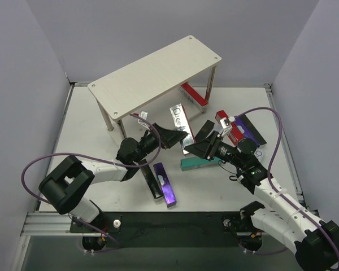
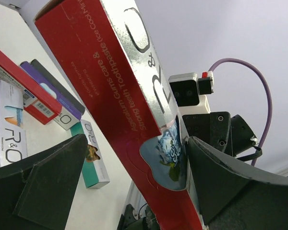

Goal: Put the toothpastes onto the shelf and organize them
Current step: Pick up the toothpaste from the center of the board.

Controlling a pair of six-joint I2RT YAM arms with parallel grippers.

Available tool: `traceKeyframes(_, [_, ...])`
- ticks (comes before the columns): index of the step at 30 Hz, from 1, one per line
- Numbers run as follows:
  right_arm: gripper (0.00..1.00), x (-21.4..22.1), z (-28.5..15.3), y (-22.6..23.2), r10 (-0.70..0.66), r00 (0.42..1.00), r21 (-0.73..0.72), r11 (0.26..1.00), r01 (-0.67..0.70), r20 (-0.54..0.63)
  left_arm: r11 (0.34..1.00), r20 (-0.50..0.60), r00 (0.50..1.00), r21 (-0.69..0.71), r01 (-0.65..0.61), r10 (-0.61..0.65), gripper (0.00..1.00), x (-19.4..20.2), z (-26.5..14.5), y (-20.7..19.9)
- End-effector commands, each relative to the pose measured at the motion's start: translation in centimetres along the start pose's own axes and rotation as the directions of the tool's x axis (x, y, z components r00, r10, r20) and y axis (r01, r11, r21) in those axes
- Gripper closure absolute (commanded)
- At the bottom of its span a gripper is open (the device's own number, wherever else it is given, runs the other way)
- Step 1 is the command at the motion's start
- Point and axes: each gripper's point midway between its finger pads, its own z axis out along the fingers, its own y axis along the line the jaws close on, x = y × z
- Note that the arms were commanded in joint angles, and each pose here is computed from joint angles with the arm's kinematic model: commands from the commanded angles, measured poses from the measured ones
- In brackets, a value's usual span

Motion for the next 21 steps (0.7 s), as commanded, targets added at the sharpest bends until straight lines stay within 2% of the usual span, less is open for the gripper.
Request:
traceKeyframes(1, [0.82, -1.7, -0.4, 4.9, -0.066, 0.997, -0.180, 0.981, 0.071, 0.037, 0.974, 0.073, 0.997, 0.229, 0.001, -0.018, 0.03, -2.4, 1.0, -6.0])
traceKeyframes(5, [0.82, -1.3, -0.3, 4.9, -0.057, 0.998, -0.194, 0.979, 0.059, 0.018, 0.969, 0.076, 0.997, 0.248, 0.011, -0.031, 0.03, -2.5, 1.6, -6.6])
traceKeyframes(8, [0.82, -0.9, -0.3, 4.6, -0.051, 0.999, -0.192, 0.980, 0.049, -0.002, 0.964, 0.075, 0.996, 0.265, 0.019, -0.041, 0.07, -2.5, 2.0, -7.3])
traceKeyframes(12, [0.82, -0.6, -0.1, 4.0, -0.041, 0.999, -0.180, 0.983, 0.037, -0.019, 0.961, 0.074, 0.996, 0.277, 0.030, -0.052, 0.21, -2.2, 2.3, -8.0])
traceKeyframes(17, [0.81, -0.4, -0.1, 3.8, -0.037, 0.999, -0.176, 0.984, 0.032, -0.027, 0.956, 0.071, 0.995, 0.291, 0.043, -0.066, 0.32, -1.8, 2.3, -8.7])
traceKeyframes(21, [0.76, -0.2, -0.1, 3.5, -0.039, 0.999, -0.167, 0.985, 0.033, -0.032, 0.956, 0.076, 0.994, 0.288, 0.050, -0.075, 0.46, -1.7, 2.3, -8.8])
